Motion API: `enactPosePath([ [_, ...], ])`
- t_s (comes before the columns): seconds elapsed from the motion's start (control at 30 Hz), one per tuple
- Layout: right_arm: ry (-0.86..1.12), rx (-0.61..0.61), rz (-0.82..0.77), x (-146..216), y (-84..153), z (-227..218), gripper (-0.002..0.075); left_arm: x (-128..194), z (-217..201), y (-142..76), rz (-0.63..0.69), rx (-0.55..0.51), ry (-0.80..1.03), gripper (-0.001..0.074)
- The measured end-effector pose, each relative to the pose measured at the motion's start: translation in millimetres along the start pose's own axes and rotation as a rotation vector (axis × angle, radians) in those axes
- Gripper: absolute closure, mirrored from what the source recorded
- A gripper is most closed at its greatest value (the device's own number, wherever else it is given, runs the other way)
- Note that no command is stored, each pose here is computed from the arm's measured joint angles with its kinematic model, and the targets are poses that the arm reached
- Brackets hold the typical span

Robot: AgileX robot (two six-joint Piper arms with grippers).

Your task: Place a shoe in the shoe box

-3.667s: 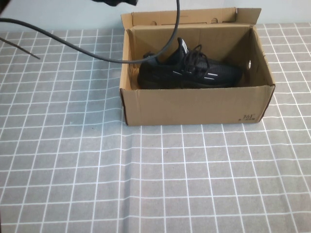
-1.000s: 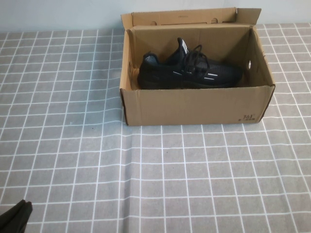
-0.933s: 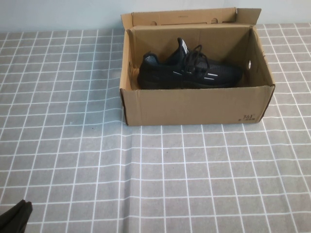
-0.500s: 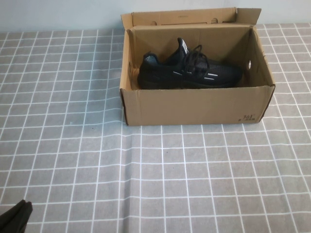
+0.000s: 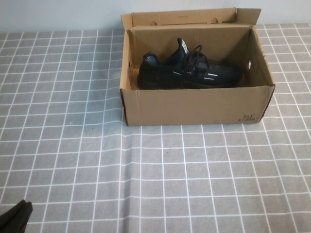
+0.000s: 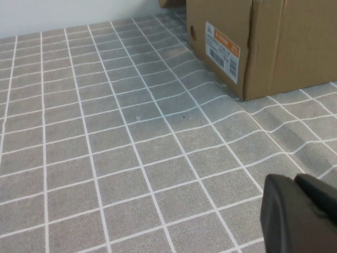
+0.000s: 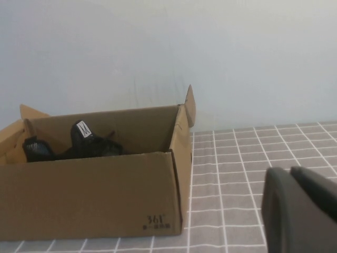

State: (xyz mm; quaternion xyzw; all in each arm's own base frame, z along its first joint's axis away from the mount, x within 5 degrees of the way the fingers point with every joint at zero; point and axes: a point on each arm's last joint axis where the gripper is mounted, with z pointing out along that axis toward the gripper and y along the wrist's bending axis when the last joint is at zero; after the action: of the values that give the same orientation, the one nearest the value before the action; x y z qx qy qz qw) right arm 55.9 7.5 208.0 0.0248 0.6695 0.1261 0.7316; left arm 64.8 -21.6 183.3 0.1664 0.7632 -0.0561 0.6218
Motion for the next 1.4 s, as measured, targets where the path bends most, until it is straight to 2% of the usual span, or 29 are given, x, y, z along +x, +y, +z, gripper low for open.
enactPosePath([
  [0.33,0.032,0.006,0.0,3,-1,0,0.0742,0,0,0,0.0,0.0,0.0,0.0736],
  [0.73,0.36,-0.018,-0.075,32,0,-6,0.0742,0,0,0,0.0,0.0,0.0,0.0736],
  [1.4,0.369,-0.019,-0.071,33,1,-6,0.0742,0,0,0,-0.003,0.0,0.0,0.0736],
])
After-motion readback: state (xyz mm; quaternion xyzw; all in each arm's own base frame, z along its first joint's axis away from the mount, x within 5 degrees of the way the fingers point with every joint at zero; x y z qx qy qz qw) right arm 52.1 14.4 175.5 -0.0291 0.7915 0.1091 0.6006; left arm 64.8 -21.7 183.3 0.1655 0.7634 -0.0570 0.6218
